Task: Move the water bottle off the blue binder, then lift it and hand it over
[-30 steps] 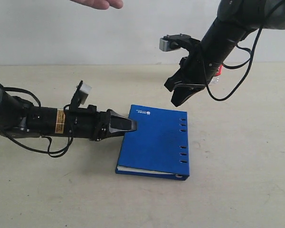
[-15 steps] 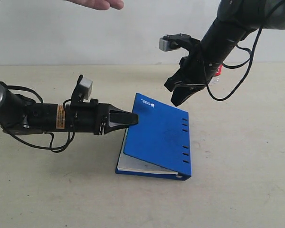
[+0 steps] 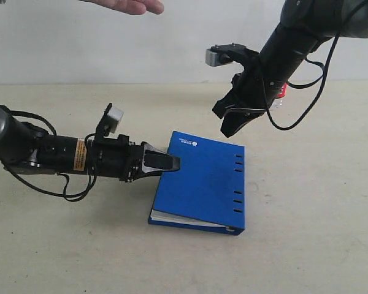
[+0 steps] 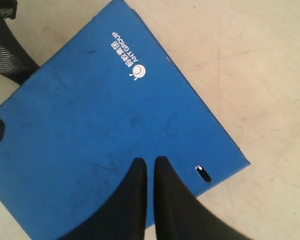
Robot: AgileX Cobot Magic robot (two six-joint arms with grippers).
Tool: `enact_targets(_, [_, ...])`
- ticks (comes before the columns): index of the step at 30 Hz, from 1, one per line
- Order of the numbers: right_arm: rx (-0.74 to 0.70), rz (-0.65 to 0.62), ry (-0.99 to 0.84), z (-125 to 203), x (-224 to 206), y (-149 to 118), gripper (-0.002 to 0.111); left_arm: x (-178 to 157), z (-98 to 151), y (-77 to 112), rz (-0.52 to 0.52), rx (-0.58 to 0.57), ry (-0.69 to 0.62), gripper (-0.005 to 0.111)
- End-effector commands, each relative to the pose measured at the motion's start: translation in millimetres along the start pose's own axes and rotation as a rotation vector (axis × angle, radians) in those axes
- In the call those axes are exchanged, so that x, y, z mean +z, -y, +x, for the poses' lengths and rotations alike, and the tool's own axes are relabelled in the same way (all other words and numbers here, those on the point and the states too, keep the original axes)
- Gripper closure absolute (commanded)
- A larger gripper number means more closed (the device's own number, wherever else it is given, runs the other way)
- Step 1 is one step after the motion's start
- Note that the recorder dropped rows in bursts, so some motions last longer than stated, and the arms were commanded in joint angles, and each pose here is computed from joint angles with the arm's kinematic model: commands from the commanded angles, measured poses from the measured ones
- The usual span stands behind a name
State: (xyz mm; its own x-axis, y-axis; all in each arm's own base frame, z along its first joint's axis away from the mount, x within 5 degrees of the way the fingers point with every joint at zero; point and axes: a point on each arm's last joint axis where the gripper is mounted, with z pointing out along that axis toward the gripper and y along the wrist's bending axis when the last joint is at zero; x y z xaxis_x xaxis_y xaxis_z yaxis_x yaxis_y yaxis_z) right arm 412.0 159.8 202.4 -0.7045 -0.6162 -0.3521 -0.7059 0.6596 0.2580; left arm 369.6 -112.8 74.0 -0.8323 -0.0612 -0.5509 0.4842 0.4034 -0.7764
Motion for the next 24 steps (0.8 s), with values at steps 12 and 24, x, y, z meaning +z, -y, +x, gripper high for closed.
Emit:
enact_targets(12, [-0.016,0.024,-0.001,-0.3,-4.6,0.7,0.108,18.6,-6.0,13.8,0.063,0.143,-0.006,0.102])
enact_targets(24, [-0.099,0.095,-0.116,14.0,1.6,9.0,0.108,6.0,-6.3,11.3,0.102,0.322,0.039,0.102])
